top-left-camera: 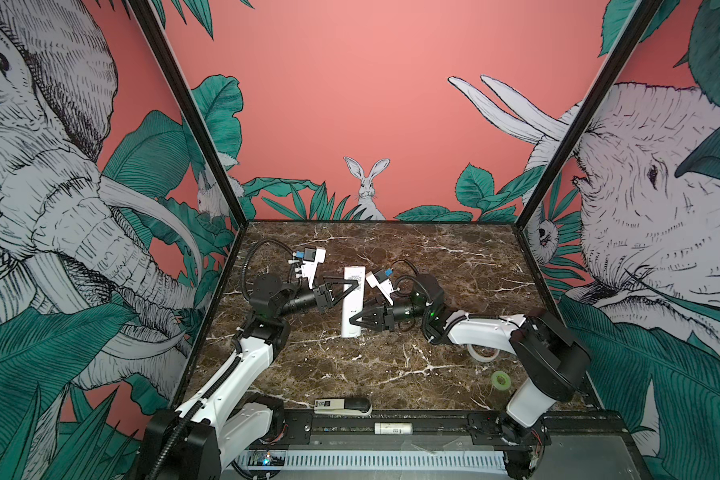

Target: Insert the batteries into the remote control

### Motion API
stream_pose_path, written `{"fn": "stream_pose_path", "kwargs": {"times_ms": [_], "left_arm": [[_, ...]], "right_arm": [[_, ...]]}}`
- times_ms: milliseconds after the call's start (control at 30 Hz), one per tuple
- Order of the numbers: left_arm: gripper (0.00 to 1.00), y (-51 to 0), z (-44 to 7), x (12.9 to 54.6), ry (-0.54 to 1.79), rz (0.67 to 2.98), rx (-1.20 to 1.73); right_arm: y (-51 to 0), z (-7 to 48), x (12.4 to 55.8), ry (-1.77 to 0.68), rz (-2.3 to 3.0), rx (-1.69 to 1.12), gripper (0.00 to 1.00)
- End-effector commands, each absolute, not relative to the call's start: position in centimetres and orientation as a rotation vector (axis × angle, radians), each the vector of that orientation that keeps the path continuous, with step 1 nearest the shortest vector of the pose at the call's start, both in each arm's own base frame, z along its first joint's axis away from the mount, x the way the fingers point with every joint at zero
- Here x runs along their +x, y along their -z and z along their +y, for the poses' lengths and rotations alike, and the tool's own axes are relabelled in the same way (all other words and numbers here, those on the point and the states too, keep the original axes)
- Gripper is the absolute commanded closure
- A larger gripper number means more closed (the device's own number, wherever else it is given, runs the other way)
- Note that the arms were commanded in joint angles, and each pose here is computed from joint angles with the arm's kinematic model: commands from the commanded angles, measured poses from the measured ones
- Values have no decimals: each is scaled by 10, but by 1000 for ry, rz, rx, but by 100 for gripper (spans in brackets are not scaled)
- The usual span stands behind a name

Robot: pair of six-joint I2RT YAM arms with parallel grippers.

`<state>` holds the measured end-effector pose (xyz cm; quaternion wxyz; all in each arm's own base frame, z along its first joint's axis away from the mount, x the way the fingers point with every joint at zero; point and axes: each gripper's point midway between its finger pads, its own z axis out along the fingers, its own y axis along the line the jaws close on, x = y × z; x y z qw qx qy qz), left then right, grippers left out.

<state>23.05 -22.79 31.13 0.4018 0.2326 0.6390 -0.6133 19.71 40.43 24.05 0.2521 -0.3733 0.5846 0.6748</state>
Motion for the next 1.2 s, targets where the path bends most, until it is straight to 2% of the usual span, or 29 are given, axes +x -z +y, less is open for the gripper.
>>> {"fn": "stream_pose_path", "kwargs": {"times_ms": [0, 133, 367, 400, 433, 500, 667, 767, 900, 1167], "left_arm": [[100, -337, -237, 186, 1681, 1541, 774], [100, -337, -238, 188, 1682, 1542, 764], [100, -321, -238, 201, 1621, 1632, 703], [80, -317, -237, 206, 1603, 1654, 686], [49, -311, -235, 213, 1580, 1693, 649], [3, -303, -225, 229, 1540, 1749, 559], [0, -282, -189, 261, 1440, 1857, 357], [0, -258, -179, 265, 1301, 2007, 333], [0, -238, -173, 265, 1210, 2123, 329], [0, -228, -169, 264, 1160, 2158, 324]], "right_arm": [[-266, 401, 238, -1810, 1510, -798, 65], [-271, 400, 240, -1828, 1480, -791, 76], [-266, 390, 250, -1797, 1522, -745, 85], [-263, 388, 253, -1784, 1539, -730, 86], [-259, 386, 256, -1769, 1565, -718, 87], [-250, 383, 261, -1736, 1622, -702, 89], [-204, 372, 277, -1499, 1905, -670, 89], [-150, 349, 291, -1169, 2224, -622, 89], [-105, 300, 303, -687, 2547, -562, 89], [-70, 250, 310, -167, 2778, -534, 86]]}}
